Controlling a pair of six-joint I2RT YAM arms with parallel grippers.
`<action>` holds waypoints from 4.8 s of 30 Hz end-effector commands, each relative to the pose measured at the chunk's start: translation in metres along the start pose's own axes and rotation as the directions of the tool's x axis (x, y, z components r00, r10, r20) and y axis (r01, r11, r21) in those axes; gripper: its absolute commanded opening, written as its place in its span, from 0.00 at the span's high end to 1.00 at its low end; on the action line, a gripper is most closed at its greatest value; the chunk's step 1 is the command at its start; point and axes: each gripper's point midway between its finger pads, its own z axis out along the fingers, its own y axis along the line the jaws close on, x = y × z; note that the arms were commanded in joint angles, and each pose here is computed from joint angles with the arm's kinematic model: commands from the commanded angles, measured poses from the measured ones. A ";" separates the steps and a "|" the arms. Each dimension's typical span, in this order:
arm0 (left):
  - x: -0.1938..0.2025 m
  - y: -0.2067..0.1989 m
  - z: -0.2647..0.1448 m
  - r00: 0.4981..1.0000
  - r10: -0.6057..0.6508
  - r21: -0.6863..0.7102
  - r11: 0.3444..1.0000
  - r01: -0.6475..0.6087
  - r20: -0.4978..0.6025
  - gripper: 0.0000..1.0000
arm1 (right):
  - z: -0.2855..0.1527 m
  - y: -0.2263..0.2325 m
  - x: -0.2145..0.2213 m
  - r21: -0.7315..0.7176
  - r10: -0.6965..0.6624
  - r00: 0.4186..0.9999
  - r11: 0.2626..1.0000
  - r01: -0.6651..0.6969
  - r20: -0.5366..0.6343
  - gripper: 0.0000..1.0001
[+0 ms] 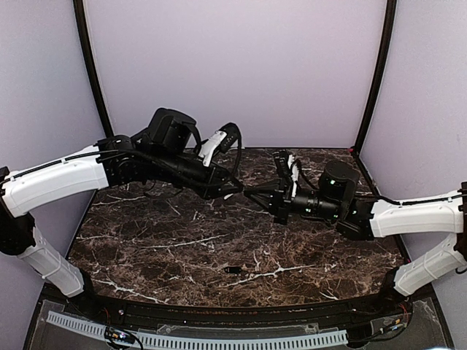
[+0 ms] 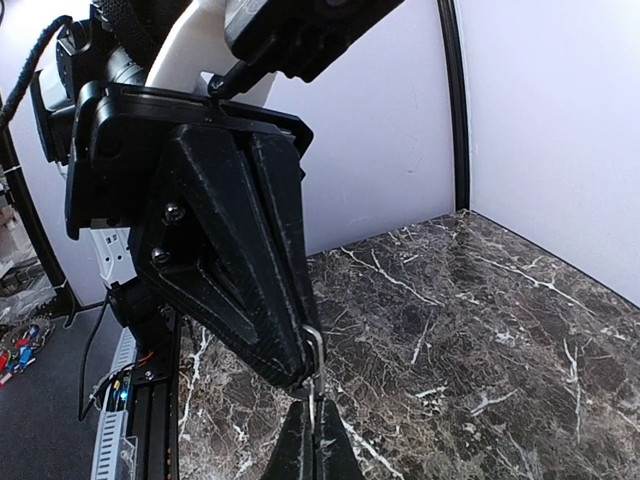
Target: Remove the keys from the keyring
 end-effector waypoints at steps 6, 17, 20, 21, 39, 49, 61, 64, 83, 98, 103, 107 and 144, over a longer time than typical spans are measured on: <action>-0.021 0.022 -0.037 0.994 -0.027 -0.084 0.996 0.036 0.106 1.00 | 0.007 -0.001 0.002 -0.024 -0.019 0.999 1.000 0.018 -0.034 1.00; -0.031 0.027 -0.048 0.977 -0.139 0.054 0.990 0.132 0.160 1.00 | 0.012 -0.014 0.025 0.026 -0.041 0.991 0.999 0.045 -0.125 1.00; -0.029 0.027 -0.044 0.978 -0.141 0.064 0.989 0.132 0.151 1.00 | 0.012 -0.014 0.024 0.026 -0.044 0.991 0.999 0.048 -0.128 1.00; -0.029 0.028 -0.044 0.979 -0.136 0.058 0.990 0.128 0.151 1.00 | 0.012 -0.013 0.024 0.025 -0.045 0.991 0.998 0.049 -0.127 1.00; -0.007 0.047 -0.026 0.992 -0.105 -0.027 0.994 0.107 0.074 1.00 | 0.008 0.003 -0.013 -0.037 -0.003 1.000 0.999 0.003 -0.010 1.00; 0.001 0.028 -0.014 0.996 -0.075 0.064 0.995 0.072 0.048 1.00 | 0.013 0.002 -0.017 -0.044 0.061 0.998 0.997 -0.060 0.027 1.00; 0.012 0.018 -0.004 1.000 0.012 0.064 0.998 -0.012 0.008 1.00 | 0.018 -0.003 -0.020 -0.033 0.102 0.995 0.994 -0.102 0.013 1.00; 0.014 0.015 -0.003 0.999 0.049 0.068 0.996 -0.049 0.006 1.00 | 0.020 -0.001 -0.020 -0.054 0.126 0.992 0.991 -0.126 0.000 0.98; 0.011 0.031 -0.012 0.999 0.030 -0.028 0.999 -0.028 0.045 1.00 | 0.002 -0.008 -0.017 -0.062 0.179 0.983 0.982 -0.180 -0.034 0.46; 0.018 0.035 -0.011 0.998 0.054 -0.043 0.998 -0.053 0.013 1.00 | 0.028 -0.009 0.006 -0.072 0.412 0.867 0.892 -0.447 -0.279 0.60; 0.017 0.034 -0.012 0.998 0.055 -0.039 0.998 -0.055 0.017 1.00 | 0.031 -0.011 0.007 -0.064 0.421 0.861 0.888 -0.456 -0.285 0.68; 0.017 0.031 -0.012 0.998 0.055 -0.028 0.998 -0.054 0.017 1.00 | 0.036 -0.015 0.010 -0.053 0.428 0.857 0.886 -0.460 -0.286 0.74; 0.023 0.053 -0.005 0.974 -0.204 -0.044 0.977 0.209 0.101 1.00 | 0.026 -0.026 -0.020 0.165 0.084 0.986 0.980 -0.108 0.146 1.00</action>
